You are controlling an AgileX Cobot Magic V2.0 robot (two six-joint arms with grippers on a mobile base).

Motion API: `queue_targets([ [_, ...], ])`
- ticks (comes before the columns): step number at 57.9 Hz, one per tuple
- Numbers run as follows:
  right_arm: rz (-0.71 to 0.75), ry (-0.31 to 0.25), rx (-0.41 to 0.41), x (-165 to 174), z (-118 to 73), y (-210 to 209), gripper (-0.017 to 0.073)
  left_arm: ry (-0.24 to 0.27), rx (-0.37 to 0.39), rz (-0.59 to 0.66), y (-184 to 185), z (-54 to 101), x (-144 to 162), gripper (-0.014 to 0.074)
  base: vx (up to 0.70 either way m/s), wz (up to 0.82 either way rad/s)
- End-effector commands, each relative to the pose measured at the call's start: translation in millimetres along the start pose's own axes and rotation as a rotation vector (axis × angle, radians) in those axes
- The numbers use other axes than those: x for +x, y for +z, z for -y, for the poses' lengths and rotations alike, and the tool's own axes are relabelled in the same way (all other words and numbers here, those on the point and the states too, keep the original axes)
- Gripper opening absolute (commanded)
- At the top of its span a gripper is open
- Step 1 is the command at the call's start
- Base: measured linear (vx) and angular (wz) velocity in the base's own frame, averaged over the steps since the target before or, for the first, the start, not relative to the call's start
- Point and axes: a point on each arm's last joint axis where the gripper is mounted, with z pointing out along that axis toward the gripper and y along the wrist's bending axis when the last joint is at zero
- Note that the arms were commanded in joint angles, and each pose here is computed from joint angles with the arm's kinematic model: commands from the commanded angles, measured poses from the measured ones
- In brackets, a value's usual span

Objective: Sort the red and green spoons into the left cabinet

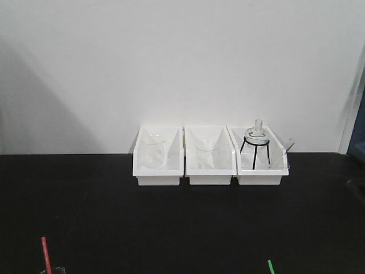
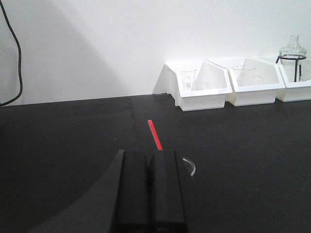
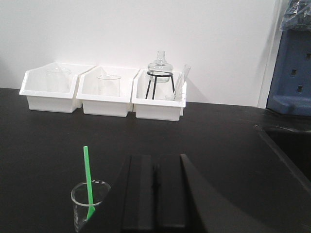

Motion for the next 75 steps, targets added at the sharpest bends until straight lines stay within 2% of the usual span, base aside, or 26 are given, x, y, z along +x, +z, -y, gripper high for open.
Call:
queue_targets([
  [1,0.088,-0.014,0.007,-6,0.3,-1,-0.0003,-0.008,-0.005,0.082,-1,-0.5,-3,-0.0001,0.00,0.00],
  [31,0.100,-0.014,0.008,-7,0.3,-1,-0.0003,-0.008,-0.005,0.082,-1,-0.5,-3,-0.0001,0.00,0.00],
  [40,0.176,-0.014,0.009,-14,0.5,-2,-0.0003,-0.008,-0.005,0.082,-1,-0.5,-3,-0.0001,0.00,0.00],
  [49,0.409,-0.016,0.015,-43,1.3,-10,-0.0003,-0.008,-0.005,0.082,-1,-0.5,-3,-0.0001,0.00,0.00],
  [53,0.447,-0.016,0.018,-58,2.4,-13,-0.0003,-0.008,-0.005,0.082,-1,-0.5,-3,-0.0001,0.00,0.00],
  [64,0.305,-0.038,0.023,-113,7.1,-5,-0.0003,-0.008,-0.005,0.082,-1,-0.5,-3,-0.0001,0.00,0.00],
  [68,0.232,-0.048,0.019,-129,8.4,12,-0.0003,-0.008,-0.005,0.082,-1,-0.5,-3,-0.0001,0.00,0.00],
  [75,0.173,-0.034,0.012,-155,10.0,46,-0.0003,-0.008,-0.005,0.082,-1,-0.5,-3,-0.0001,0.00,0.00],
])
